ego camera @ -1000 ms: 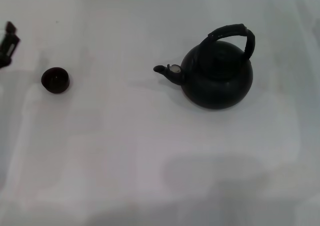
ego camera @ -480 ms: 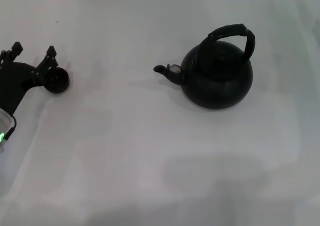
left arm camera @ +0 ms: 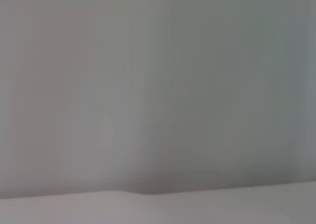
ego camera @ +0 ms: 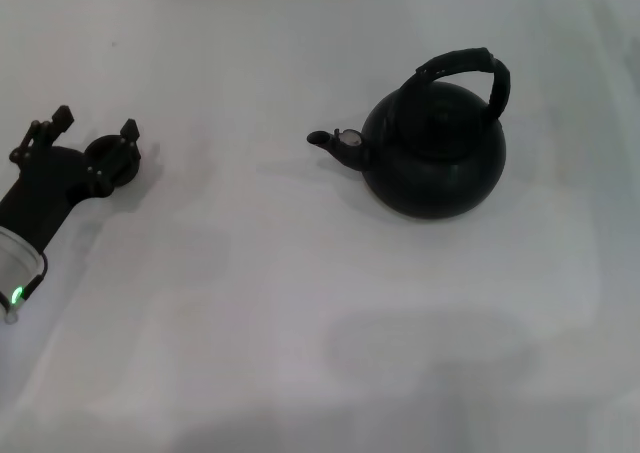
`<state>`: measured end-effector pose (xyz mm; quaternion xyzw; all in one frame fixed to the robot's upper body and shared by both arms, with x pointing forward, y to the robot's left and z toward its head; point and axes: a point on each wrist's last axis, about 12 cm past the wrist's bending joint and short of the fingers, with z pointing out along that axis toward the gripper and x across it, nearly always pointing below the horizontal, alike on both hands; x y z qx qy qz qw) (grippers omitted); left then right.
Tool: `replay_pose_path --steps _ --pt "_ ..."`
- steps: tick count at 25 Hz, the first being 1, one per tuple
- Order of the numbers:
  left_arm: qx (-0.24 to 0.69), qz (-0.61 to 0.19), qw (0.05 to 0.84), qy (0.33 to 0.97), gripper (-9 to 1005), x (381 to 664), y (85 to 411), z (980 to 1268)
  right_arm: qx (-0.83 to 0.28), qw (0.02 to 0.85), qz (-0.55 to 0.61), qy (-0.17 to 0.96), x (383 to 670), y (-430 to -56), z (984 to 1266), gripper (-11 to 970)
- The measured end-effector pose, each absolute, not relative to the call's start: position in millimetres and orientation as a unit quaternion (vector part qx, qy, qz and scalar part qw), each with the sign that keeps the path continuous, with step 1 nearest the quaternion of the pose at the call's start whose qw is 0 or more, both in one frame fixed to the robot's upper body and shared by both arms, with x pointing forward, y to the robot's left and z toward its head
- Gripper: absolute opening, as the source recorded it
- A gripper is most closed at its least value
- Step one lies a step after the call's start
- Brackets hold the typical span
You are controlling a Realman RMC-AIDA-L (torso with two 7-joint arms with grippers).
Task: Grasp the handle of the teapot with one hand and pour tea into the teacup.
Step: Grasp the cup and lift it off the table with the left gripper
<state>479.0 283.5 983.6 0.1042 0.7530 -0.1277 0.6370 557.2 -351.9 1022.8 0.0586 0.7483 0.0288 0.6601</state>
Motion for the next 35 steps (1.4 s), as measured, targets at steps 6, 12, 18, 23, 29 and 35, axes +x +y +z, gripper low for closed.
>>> replay_pose_path --steps 6,12,18,23,29,35 --pt "0.103 -0.124 0.628 0.761 867 478.1 284.5 980.5 0.058 0.661 0.029 0.748 558.0 -351.6 1023.5 785" --pt "0.103 -0.121 0.622 0.767 866 478.0 284.9 978.7 0.058 0.661 0.029 0.747 558.1 -351.6 1023.6 784" --pt "0.104 -0.118 0.617 0.771 866 479.1 285.5 977.7 0.058 0.661 0.029 0.747 558.2 -351.6 1023.6 784" --pt "0.113 -0.118 0.608 0.777 865 479.8 284.1 975.6 0.057 0.662 0.029 0.747 558.9 -351.3 1024.2 784" --pt "0.115 -0.118 0.606 0.778 864 480.0 284.2 975.3 0.057 0.662 0.029 0.747 559.0 -351.2 1024.3 784" --pt "0.115 -0.116 0.604 0.780 864 480.0 284.6 974.6 0.057 0.662 0.030 0.746 559.0 -351.2 1024.4 784"
